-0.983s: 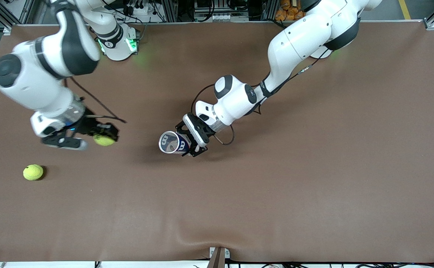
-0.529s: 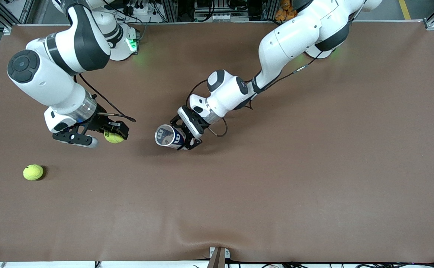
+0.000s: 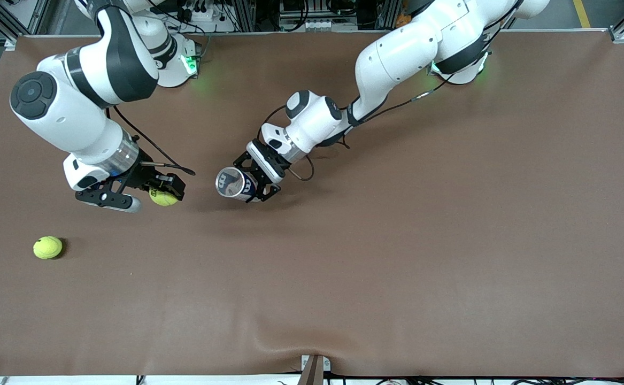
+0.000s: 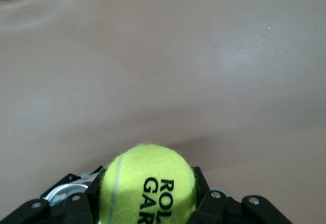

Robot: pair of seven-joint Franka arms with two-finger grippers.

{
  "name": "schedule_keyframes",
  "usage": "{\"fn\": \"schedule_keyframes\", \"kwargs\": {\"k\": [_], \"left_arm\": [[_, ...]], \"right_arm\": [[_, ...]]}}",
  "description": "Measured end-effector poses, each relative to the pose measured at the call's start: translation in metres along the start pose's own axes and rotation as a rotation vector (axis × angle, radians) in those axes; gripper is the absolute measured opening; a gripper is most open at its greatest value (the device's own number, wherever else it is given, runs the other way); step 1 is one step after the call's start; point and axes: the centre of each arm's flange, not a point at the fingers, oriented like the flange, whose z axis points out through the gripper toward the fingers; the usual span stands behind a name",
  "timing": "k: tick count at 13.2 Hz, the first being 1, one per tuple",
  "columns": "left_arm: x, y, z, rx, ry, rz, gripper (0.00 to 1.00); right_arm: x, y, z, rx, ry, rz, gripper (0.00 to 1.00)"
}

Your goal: Insert tennis ball vertically with right arm

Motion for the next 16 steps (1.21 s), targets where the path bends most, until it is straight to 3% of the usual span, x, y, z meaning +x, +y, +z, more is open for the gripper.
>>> {"fn": "schedule_keyframes", "kwargs": {"k": [8,16], "left_arm": [[-0.032,-0.007,0.012,0.053,-0.037,0.047,0.73],[-0.033,-0.006,0.013,0.055,-0.035,0.051,0.76]], "right_arm": [[-0.004,-0.007,0.001,0.0,-0.005,0.006,0.67],[-0.046,-0.063,0.017,-0.037,-0.025,0.064,0.67]]}}
